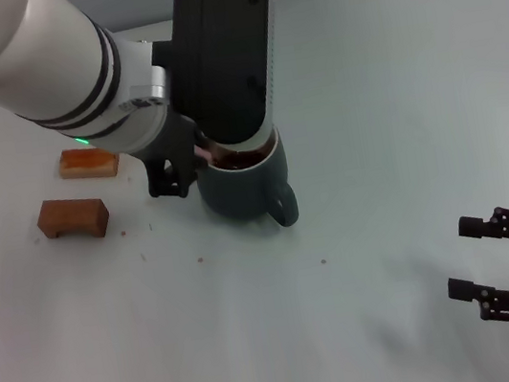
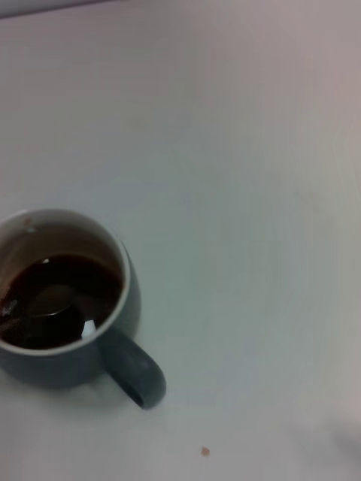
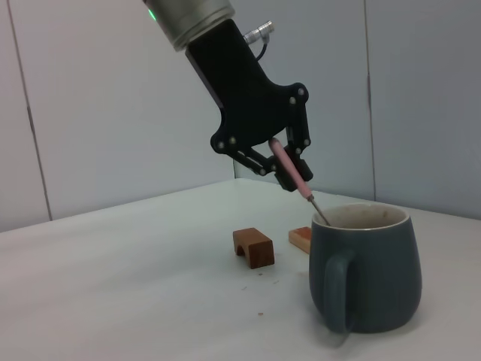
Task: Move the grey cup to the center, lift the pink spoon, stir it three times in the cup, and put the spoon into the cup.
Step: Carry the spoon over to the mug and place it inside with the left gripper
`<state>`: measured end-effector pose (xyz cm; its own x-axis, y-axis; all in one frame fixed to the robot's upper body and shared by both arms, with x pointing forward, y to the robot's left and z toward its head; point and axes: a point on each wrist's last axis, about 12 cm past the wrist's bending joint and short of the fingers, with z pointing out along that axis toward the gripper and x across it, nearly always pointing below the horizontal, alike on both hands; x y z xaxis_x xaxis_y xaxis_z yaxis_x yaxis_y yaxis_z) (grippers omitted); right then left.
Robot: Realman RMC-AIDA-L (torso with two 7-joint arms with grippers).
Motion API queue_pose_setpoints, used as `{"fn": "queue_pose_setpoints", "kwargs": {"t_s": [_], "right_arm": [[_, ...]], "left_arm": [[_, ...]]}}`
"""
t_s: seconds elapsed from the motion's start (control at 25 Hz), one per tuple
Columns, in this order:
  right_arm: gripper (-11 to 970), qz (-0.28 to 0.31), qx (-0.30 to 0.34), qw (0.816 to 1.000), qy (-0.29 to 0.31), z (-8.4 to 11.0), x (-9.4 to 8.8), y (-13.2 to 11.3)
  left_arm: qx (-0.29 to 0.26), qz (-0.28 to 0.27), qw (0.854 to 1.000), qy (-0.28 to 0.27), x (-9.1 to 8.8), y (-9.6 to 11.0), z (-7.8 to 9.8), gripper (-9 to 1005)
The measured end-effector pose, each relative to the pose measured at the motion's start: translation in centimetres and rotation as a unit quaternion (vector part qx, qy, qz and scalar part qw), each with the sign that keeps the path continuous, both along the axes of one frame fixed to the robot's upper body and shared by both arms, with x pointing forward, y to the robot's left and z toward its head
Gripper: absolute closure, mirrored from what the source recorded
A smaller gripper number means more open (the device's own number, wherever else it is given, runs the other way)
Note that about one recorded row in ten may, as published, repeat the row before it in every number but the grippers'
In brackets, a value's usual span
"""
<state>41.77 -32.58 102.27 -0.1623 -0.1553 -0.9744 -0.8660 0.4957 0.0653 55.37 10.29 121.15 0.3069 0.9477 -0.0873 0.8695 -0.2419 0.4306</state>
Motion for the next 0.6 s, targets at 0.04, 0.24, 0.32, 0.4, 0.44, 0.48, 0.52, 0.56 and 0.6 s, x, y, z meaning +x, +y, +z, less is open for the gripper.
{"fn": "queue_pose_setpoints", "kwargs": {"t_s": [0.04,0.24,0.32,0.4,0.44,0.48,0.52,0.56,0.6], "right_arm": [[208,0.0,0.0,1.0,0.0,0.0,0.0,0.0],[208,0.001,0.0,1.0,0.0,0.0,0.0,0.0],[208,0.001,0.0,1.0,0.0,0.0,0.0,0.0],[208,0.0,0.0,1.0,0.0,0.0,0.0,0.0],[208,0.0,0.0,1.0,0.0,0.0,0.0,0.0],[208,0.0,0.0,1.0,0.0,0.0,0.0,0.0],[208,0.0,0.0,1.0,0.0,0.0,0.0,0.0],[208,0.0,0.0,1.0,0.0,0.0,0.0,0.0],[208,-0.001,0.0,1.0,-0.001,0.0,0.0,0.0]], "left_arm": [[-0.003,-0.003,1.0,0.002,-0.1,-0.1,0.0,846],[-0.011,-0.012,1.0,0.0,0.0,-0.5,-0.3,845],[-0.013,-0.011,1.0,-0.004,0.2,-0.6,-0.5,845],[-0.014,-0.011,1.0,-0.006,0.4,-0.7,-0.5,844],[-0.014,-0.008,1.0,-0.007,0.6,-0.7,-0.7,844],[-0.012,-0.006,1.0,-0.008,0.7,-0.6,-0.8,844],[-0.011,-0.005,1.0,-0.009,0.8,-0.6,-0.8,844],[-0.009,-0.002,1.0,-0.01,0.9,-0.5,-0.8,844],[-0.007,0.001,1.0,-0.012,1.0,-0.4,-0.8,844]]}}
